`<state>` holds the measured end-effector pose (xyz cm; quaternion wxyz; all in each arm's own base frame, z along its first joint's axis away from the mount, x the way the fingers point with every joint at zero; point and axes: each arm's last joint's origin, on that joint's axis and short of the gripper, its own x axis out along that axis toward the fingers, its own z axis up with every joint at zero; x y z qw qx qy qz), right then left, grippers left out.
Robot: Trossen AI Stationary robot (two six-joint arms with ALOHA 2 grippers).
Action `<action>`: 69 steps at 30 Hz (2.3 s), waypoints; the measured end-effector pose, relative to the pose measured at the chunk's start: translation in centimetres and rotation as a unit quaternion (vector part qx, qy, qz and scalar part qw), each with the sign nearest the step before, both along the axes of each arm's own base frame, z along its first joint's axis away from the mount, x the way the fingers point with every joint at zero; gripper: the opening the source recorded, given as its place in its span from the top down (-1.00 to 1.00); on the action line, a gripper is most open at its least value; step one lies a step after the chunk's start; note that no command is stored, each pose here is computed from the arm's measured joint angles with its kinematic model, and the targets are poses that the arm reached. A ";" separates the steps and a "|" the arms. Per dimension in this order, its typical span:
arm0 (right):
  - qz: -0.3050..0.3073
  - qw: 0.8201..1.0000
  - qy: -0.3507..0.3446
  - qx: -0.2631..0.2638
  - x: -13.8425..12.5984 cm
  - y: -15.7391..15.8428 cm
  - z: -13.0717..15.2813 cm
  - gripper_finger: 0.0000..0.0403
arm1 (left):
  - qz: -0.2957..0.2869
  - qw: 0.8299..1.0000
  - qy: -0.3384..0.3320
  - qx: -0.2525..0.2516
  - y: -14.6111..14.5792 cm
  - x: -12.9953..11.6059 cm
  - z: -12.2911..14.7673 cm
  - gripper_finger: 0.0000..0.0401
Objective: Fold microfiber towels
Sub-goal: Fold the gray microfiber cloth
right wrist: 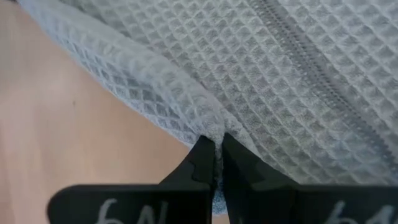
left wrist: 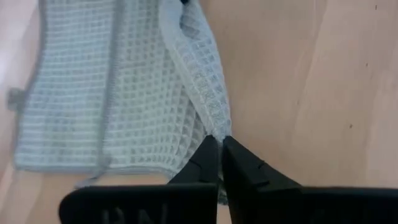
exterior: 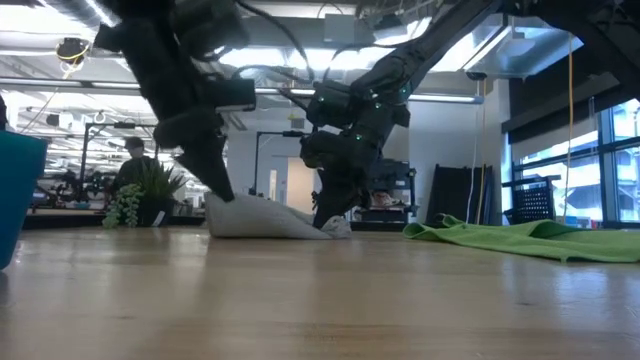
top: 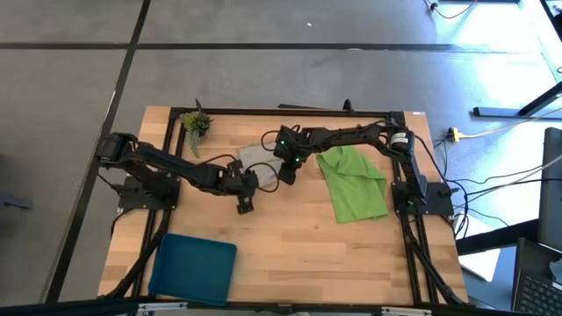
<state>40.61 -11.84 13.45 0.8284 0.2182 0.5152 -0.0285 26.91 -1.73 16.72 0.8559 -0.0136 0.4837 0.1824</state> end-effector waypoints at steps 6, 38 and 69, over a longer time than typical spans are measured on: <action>0.015 1.000 0.003 -0.001 0.3 1.3 0.0 0.93 | 0.003 1.000 0.017 0.008 0.8 0.4 1.2 1.00; 0.025 1.000 0.004 0.001 0.4 2.0 0.0 0.93 | 0.049 0.990 0.127 0.025 7.3 1.3 -4.0 1.00; -0.049 0.997 0.010 -0.061 -0.7 -2.0 0.7 0.88 | -0.035 0.985 0.162 0.045 6.7 1.3 -4.3 1.00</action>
